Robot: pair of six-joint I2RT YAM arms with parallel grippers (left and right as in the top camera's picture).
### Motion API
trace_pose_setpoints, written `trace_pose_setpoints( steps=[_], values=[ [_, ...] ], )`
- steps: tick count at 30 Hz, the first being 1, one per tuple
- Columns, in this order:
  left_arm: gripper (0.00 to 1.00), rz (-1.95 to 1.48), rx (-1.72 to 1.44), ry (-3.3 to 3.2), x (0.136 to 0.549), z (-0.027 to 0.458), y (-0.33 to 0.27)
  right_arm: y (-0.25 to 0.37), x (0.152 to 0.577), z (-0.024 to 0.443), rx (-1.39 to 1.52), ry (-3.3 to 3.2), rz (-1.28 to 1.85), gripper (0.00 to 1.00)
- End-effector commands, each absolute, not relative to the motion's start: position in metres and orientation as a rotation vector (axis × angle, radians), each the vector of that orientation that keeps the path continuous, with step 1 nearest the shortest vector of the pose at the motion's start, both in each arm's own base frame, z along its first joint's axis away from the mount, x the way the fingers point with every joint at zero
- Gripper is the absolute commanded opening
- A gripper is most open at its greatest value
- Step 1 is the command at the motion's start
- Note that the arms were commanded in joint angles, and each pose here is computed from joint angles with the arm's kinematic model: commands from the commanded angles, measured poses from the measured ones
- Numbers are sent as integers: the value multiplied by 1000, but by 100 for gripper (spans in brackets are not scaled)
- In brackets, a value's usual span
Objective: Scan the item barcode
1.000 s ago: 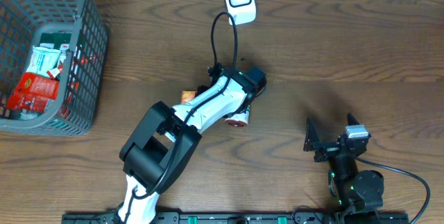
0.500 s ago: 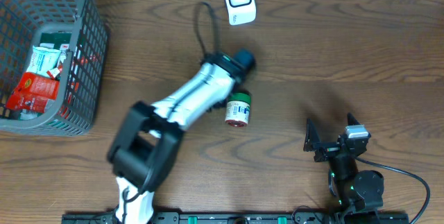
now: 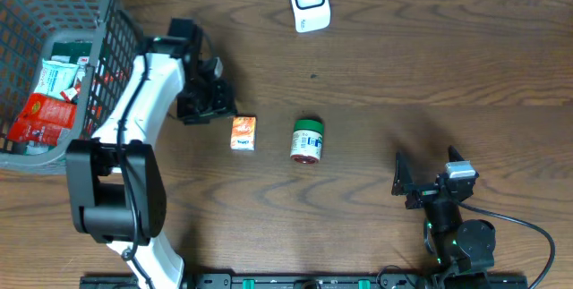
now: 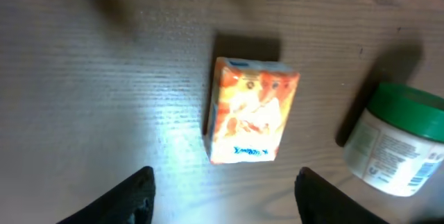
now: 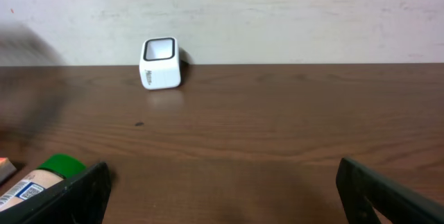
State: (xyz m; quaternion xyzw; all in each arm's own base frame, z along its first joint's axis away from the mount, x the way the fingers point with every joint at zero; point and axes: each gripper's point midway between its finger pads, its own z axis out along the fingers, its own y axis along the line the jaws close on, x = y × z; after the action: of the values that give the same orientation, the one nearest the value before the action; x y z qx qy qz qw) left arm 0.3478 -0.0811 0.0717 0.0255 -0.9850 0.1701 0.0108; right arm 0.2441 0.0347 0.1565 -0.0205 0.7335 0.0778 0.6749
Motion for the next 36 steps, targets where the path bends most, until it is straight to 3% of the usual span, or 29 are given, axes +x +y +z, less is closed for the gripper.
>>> trace_pose_setpoints(
  steps=[1,14,26,27,30,36],
  values=[
    [66,737,-85,-3014,335,57,-99,33,244,155,-51,1653,160,99],
    [46,790,-137,-3069,335,21,-106,33,244,155,-51,1653,160,99],
    [44,729,-83,-3104,326,-8,-99,33,244,155,-51,1653,160,99],
    [40,728,-66,-3101,324,-9,-99,33,244,155,-51,1653,160,99],
    [10,772,-63,-3085,323,-7,-103,33,244,155,-51,1653,160,99],
    [7,823,-43,-3153,340,28,-108,33,244,155,-51,1653,160,99]
  ],
)
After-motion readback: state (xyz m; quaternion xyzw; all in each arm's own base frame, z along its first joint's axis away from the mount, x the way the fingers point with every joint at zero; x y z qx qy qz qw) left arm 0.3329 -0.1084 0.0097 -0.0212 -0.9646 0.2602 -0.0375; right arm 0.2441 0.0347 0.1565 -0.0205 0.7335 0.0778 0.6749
